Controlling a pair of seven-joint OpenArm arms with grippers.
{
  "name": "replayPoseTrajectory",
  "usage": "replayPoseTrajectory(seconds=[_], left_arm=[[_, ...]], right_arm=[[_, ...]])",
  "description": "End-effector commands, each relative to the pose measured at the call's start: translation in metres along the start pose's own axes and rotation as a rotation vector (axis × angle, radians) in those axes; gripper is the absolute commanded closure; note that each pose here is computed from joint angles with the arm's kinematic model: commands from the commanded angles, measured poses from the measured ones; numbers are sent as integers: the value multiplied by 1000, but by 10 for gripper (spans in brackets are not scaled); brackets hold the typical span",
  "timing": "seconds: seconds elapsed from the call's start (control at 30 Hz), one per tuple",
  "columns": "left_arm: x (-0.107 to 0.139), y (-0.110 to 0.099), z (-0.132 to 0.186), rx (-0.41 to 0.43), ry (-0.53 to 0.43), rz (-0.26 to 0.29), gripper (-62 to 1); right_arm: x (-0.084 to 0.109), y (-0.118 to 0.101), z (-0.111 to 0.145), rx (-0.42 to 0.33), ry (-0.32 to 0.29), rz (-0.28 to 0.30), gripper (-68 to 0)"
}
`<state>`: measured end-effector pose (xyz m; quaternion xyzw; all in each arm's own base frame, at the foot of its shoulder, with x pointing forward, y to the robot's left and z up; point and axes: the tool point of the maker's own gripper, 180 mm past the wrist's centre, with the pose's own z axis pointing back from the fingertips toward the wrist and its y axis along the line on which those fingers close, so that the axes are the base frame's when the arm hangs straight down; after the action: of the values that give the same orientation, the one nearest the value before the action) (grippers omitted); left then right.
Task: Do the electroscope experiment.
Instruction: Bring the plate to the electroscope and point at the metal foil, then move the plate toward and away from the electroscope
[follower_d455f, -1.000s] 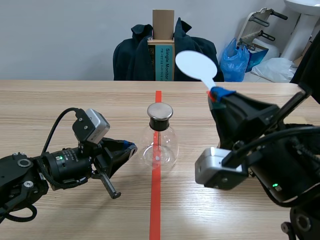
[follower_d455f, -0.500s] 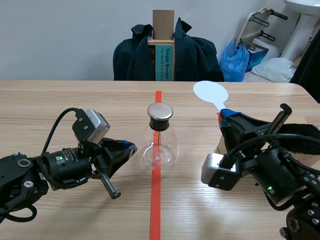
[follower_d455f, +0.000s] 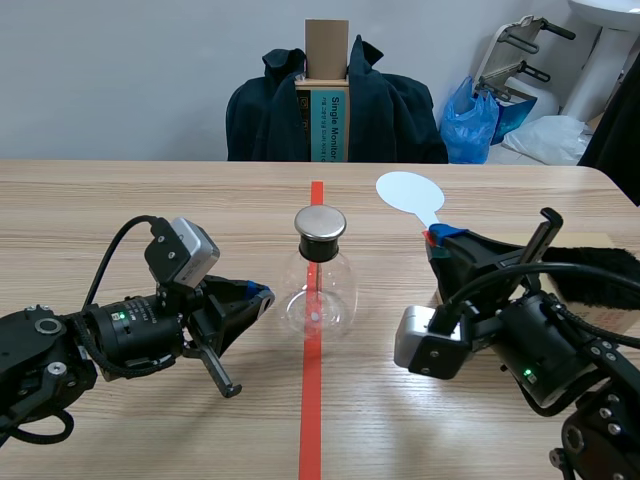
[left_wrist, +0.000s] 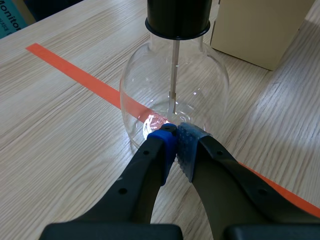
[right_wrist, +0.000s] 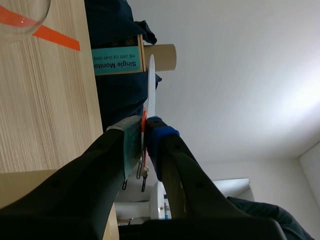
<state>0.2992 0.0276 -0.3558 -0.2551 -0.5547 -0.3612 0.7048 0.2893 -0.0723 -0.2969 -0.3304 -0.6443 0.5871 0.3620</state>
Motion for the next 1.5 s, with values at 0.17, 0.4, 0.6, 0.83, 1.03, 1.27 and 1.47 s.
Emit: replayPoseTrajectory(seconds=[0.17,0.4,0.6,0.83,1.03,1.27,1.47], left_arm=[[13,5,-1,11,-40,-9,-19],[13,5,-1,11,-40,-9,-19],[13,5,-1,11,-40,-9,-19],[13,5,-1,11,-40,-9,-19],[13,5,-1,11,-40,-9,-19],[13,5,-1,11,-40,-9,-19],[13,5,-1,11,-40,-9,-19]], right_arm=[[12,-12,-4,-35,-97,27,-8],[28,-15,-4,-42,-196,36,-8],[39,-17,-5,-49,-262,42,-8],[48,-16,-6,-51,-299,37,-8],[54,-16,-4,-48,-330,40,-8],[54,-16,-4,-48,-333,40,-8],[45,-16,-7,-48,-277,39,-8]])
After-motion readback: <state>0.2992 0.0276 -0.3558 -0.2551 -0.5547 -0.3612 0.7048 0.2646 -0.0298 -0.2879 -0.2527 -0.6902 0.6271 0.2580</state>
